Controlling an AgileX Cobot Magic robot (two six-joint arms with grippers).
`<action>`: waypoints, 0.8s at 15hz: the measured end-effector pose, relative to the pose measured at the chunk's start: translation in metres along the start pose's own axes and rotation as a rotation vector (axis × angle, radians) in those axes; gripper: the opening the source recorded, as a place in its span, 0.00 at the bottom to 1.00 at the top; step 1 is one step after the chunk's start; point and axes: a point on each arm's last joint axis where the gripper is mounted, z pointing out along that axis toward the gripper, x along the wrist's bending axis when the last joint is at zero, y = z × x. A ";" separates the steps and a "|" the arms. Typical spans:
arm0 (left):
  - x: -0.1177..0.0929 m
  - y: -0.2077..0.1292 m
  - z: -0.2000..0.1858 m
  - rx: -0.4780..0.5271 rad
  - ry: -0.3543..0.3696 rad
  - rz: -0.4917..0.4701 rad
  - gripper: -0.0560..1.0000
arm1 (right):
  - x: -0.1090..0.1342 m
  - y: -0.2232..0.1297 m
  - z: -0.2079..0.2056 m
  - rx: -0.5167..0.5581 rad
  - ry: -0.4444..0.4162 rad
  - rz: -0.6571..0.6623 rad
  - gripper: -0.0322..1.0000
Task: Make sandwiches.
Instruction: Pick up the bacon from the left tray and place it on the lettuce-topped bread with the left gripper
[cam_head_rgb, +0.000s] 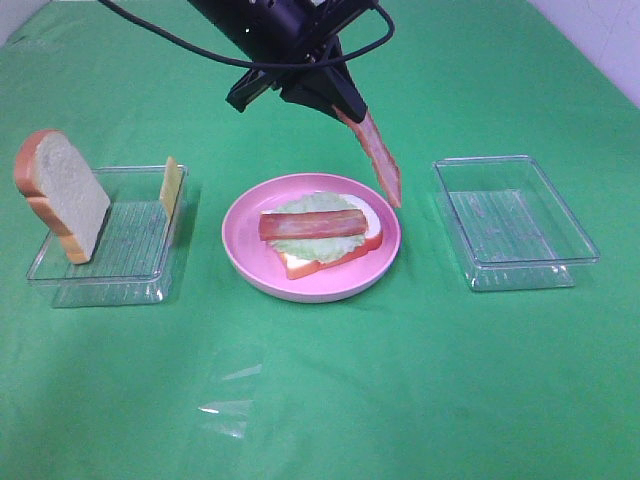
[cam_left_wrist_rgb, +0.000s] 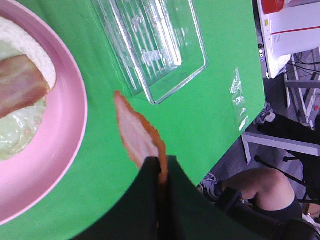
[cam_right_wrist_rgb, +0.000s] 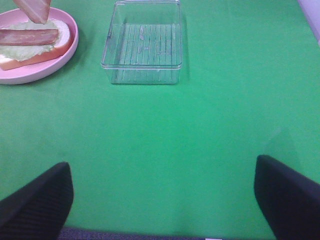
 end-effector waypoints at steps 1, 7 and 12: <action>0.003 0.002 0.003 -0.009 0.002 -0.002 0.05 | 0.000 0.000 0.000 0.000 0.000 0.000 0.96; 0.035 0.004 0.049 0.041 -0.050 -0.064 0.05 | 0.000 0.000 0.000 0.000 0.000 0.000 0.96; 0.073 -0.001 0.068 0.099 0.179 -0.036 0.05 | 0.000 0.000 0.000 0.000 0.000 0.000 0.96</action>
